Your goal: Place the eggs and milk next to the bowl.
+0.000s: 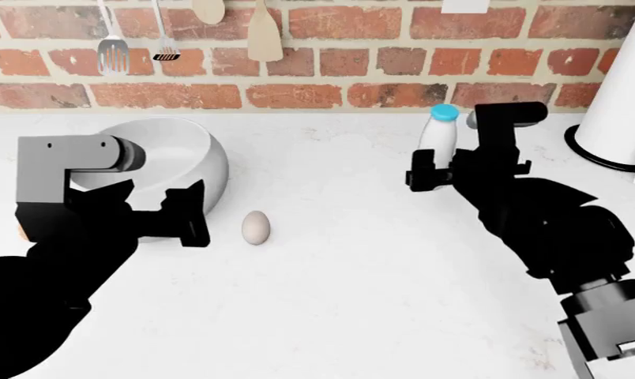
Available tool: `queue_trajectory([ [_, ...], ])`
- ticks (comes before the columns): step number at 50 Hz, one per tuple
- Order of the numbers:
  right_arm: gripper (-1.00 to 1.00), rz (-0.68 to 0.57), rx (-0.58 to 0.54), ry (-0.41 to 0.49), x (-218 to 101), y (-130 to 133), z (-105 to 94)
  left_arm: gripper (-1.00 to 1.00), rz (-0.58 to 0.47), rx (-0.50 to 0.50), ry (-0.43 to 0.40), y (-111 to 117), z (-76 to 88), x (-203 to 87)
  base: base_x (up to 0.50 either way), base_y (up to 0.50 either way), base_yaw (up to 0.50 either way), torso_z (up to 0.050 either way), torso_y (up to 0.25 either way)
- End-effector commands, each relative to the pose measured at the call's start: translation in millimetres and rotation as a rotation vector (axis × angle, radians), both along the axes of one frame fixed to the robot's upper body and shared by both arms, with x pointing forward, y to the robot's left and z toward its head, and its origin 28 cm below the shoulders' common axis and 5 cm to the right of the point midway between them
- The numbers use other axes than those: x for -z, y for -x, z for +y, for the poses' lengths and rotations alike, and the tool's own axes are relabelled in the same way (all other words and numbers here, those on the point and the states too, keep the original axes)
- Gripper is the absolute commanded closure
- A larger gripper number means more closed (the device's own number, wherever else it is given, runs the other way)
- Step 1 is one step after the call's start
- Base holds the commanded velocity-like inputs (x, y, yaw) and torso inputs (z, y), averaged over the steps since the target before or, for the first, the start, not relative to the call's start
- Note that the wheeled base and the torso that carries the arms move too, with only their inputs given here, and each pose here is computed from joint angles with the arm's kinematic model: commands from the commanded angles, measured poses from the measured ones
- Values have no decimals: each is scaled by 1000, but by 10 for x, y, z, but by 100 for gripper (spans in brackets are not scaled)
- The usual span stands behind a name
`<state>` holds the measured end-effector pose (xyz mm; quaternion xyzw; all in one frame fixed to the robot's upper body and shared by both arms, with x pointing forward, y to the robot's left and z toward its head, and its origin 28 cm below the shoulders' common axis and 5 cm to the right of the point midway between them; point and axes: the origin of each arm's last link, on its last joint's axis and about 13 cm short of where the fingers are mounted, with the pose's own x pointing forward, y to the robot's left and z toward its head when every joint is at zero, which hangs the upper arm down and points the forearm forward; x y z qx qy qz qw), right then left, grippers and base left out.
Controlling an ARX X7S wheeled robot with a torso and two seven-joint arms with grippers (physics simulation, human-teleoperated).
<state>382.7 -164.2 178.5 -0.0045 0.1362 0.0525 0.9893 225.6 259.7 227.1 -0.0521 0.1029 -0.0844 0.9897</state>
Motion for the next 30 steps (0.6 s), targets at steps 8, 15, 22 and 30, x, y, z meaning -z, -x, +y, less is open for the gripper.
queue_trajectory([
  [8,100,-50,-40,-8,-89,72,50,-100,7,6,-4,-15,-16,16,0,0,0,0,0],
  [15,100,-75,-50,0,-156,141,64,-100,8,5,-6,-20,-20,21,0,0,0,0,1],
  [22,100,-102,-70,15,-244,203,105,-100,3,5,-4,-6,-15,8,0,0,0,0,0],
  [30,100,-123,-114,35,-346,243,176,-100,-3,3,0,17,2,-9,0,0,0,0,1],
])
